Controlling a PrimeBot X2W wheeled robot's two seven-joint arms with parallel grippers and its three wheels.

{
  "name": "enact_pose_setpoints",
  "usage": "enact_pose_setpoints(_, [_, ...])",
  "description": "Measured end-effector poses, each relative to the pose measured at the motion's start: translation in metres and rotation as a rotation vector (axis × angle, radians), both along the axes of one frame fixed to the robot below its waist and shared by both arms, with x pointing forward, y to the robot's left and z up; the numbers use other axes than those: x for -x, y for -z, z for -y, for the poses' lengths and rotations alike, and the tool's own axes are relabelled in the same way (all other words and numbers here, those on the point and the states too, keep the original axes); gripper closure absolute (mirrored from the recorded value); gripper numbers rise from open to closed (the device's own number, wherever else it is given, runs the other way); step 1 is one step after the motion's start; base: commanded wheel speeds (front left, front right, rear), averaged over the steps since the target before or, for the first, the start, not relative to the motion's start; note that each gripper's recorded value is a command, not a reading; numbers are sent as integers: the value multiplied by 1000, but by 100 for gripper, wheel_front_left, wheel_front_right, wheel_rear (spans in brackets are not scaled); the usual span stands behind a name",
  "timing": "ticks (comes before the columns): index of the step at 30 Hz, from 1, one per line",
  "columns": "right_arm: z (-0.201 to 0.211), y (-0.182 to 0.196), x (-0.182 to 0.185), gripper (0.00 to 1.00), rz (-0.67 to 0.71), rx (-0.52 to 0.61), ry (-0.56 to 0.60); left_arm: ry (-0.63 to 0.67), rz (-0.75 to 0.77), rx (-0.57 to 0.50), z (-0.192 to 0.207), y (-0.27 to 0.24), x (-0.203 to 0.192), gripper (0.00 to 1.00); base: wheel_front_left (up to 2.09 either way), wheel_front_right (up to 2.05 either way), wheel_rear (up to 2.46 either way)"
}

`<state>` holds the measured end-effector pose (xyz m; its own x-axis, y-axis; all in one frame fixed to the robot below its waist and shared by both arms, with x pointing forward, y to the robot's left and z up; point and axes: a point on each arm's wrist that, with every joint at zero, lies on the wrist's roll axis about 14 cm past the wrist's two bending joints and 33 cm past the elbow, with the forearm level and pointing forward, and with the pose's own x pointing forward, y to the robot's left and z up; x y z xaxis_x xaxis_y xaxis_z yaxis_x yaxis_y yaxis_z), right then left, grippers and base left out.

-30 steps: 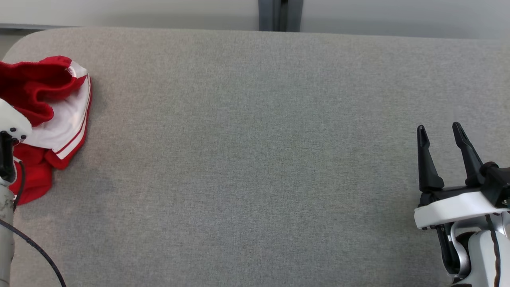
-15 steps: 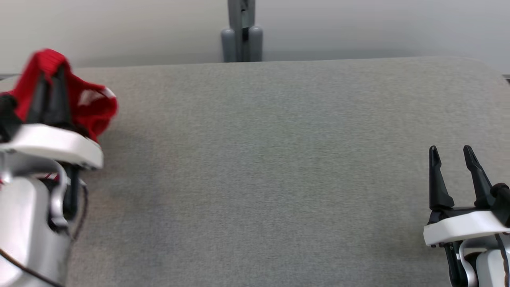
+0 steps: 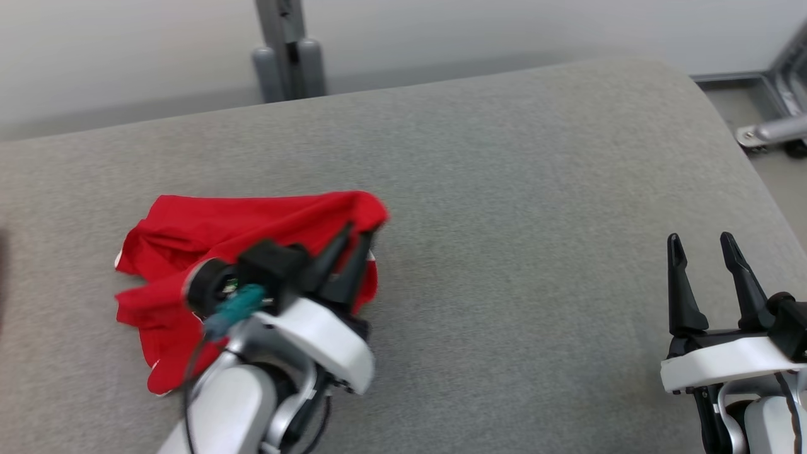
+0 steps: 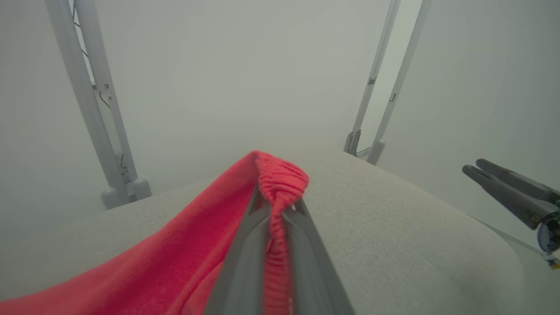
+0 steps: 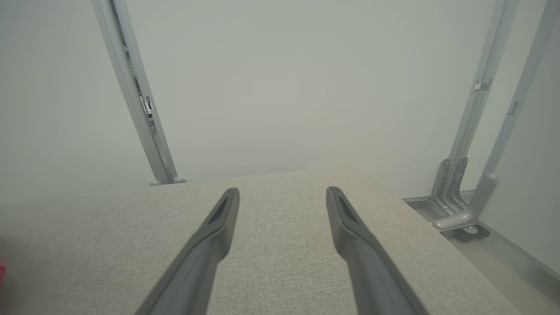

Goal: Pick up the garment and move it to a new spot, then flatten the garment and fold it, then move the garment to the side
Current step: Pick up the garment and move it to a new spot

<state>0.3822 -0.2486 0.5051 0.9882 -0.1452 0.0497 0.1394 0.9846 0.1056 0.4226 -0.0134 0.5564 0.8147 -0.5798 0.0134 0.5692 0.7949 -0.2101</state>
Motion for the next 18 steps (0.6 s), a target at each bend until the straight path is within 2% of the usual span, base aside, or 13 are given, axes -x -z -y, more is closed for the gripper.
enact_pose_setpoints(7, [24, 7, 14, 0, -21, 1, 78, 326, 9, 20, 96, -2, 28, 100, 0, 0, 0])
enact_pose_setpoints(10, [32, 13, 17, 0, -36, -4, 104, 432, 2, 19, 123, 4, 39, 100, 0, 0, 0])
enact_pose_setpoints(14, [40, 21, 19, 0, -58, -6, 129, 518, -86, -27, 143, 41, 53, 98, 0, 0, 0])
enact_pose_setpoints(15, [41, 24, 19, 0, -63, -6, 133, 538, -104, -33, 147, 48, 56, 53, 0, 0, 0])
enact_pose_setpoints(16, [41, 26, 18, 0, -67, -9, 136, 552, -111, -38, 150, 53, 59, 0, 0, 0, 0])
enact_pose_setpoints(18, [40, 30, 15, 0, -77, -13, 132, 573, -111, -48, 152, 59, 64, 0, 0, 0, 0])
